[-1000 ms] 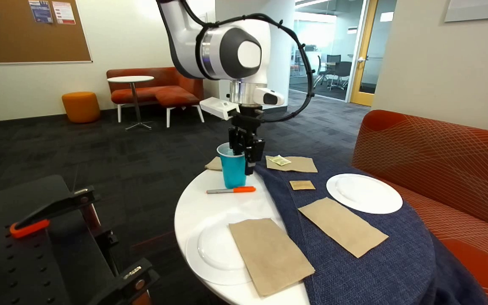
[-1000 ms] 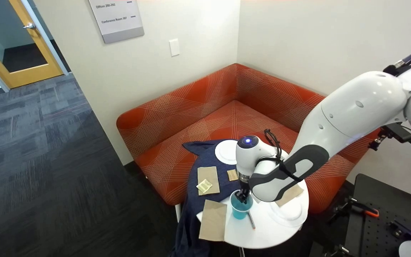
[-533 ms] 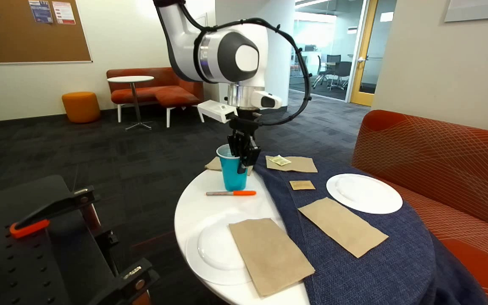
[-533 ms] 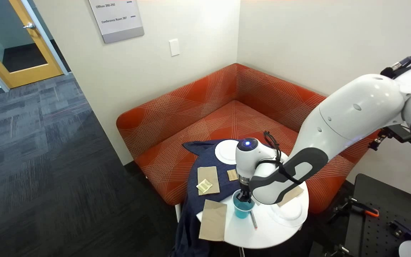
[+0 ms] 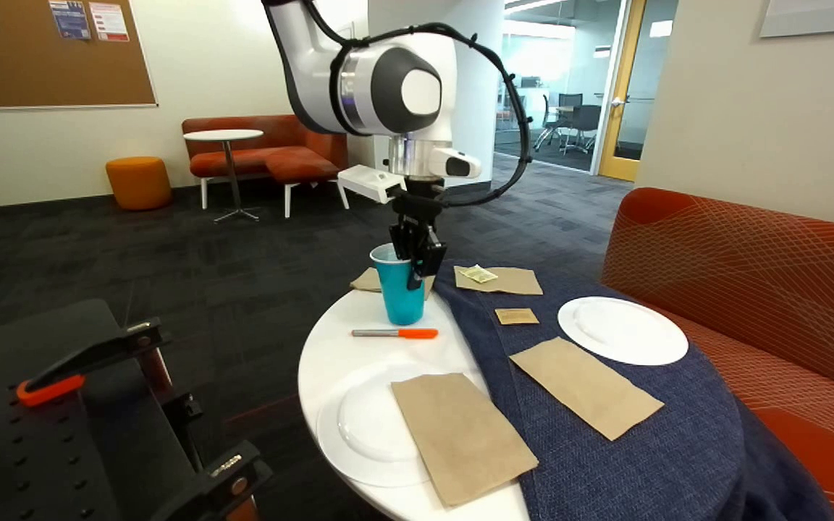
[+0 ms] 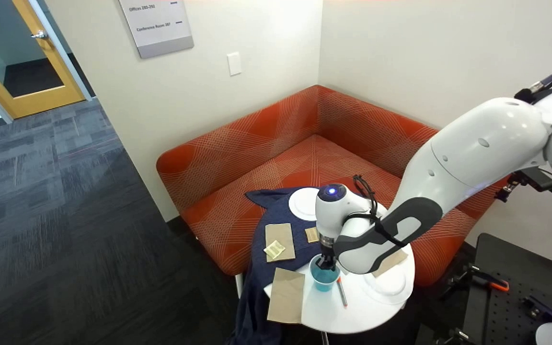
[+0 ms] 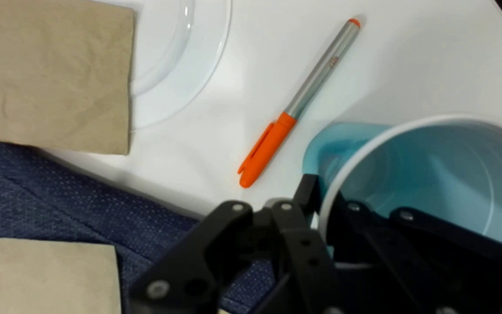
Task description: Move the cup to the right on the table
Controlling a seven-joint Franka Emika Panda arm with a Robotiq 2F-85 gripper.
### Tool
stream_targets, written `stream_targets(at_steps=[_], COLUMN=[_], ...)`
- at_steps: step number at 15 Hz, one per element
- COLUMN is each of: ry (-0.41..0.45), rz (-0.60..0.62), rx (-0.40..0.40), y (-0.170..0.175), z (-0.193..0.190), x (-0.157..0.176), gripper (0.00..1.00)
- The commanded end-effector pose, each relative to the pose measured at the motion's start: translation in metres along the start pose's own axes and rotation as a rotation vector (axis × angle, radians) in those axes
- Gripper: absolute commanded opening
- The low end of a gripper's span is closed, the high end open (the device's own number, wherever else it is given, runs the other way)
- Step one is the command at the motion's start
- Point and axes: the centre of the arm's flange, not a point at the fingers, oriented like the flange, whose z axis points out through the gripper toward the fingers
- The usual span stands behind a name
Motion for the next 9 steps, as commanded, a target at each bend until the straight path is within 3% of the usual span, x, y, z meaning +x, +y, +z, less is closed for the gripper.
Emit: stream_targets(at_steps=[1,9], ry=[0.044,0.082], rz=[-0.001,0.029], rx=[0.016,0.077], y=[0.015,0.086], z=[-0.039,-0.119], x=[-0.004,0.017], gripper=[0.01,0.01])
